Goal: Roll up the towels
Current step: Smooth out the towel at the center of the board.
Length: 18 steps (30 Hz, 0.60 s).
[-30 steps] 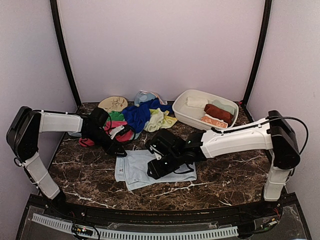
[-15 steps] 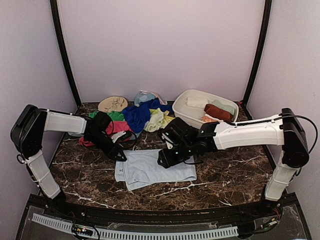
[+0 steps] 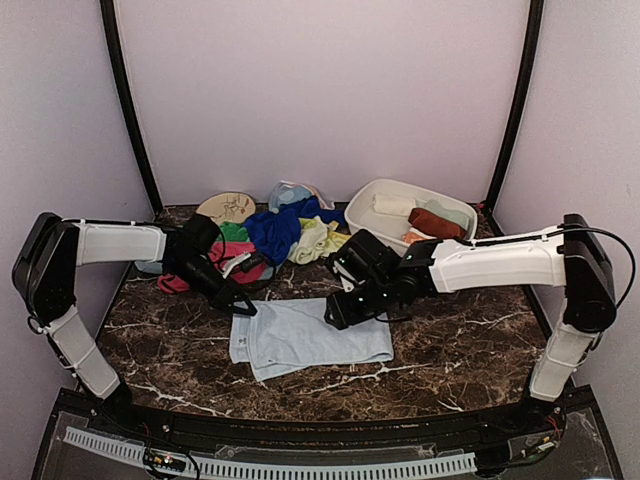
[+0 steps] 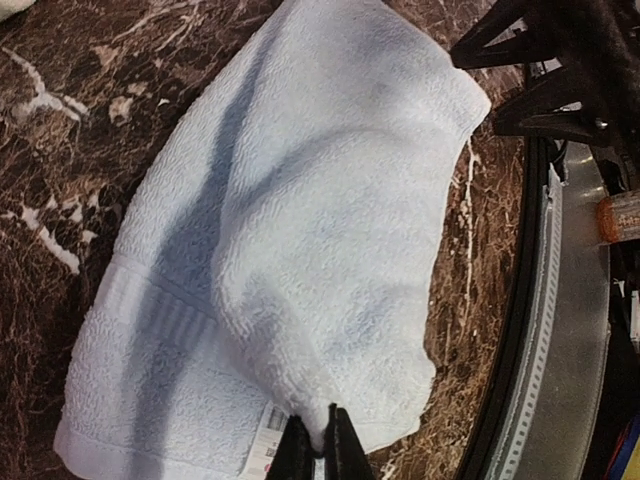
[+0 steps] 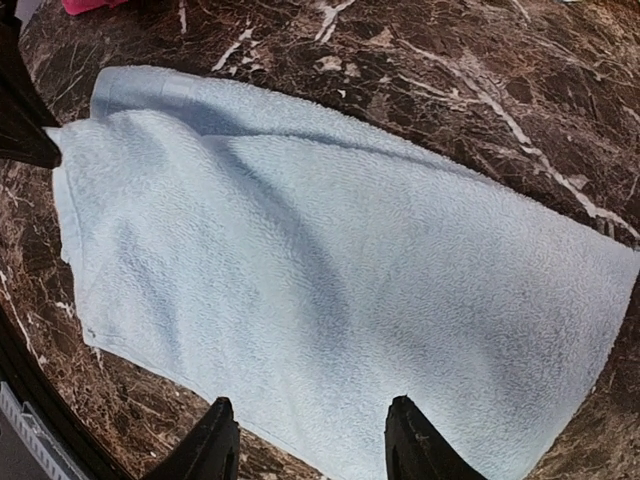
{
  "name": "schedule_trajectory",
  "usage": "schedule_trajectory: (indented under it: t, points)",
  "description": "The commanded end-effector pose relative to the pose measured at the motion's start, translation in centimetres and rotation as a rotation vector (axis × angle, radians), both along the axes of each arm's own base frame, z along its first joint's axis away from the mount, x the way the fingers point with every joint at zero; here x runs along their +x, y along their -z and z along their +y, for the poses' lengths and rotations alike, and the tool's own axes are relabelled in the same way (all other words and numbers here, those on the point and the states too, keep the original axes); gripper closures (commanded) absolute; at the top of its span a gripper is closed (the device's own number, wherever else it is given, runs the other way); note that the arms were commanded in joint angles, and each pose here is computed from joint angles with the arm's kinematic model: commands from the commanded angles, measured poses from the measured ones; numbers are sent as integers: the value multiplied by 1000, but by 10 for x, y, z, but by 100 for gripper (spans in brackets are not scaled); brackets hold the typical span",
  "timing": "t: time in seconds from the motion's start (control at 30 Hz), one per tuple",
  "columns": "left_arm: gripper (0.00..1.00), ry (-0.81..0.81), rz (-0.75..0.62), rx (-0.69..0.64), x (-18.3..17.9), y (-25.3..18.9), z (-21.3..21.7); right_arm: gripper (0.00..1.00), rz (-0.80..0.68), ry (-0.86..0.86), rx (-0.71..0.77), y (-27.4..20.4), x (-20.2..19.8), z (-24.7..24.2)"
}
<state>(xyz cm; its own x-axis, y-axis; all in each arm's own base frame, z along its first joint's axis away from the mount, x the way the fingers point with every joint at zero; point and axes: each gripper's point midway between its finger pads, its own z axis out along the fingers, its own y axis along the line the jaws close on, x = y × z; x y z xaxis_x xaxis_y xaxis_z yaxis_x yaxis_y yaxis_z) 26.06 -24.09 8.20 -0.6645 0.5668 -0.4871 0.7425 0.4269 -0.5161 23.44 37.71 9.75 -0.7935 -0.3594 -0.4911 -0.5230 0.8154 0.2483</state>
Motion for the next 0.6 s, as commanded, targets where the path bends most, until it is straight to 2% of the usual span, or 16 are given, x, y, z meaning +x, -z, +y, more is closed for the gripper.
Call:
schedule_trajectory:
  t: [0.0,0.3,0.57]
  points:
    - [100,20,24,-100,-9,-43,-12,49,2,17,-28,8,11,-14]
    - [100,-48,40,-36,1,-45,-7,48,19,26,9,12,14,-19]
    - [100,-86,-18,35,17,-47,0,47,28,34,-6,24,8,-30]
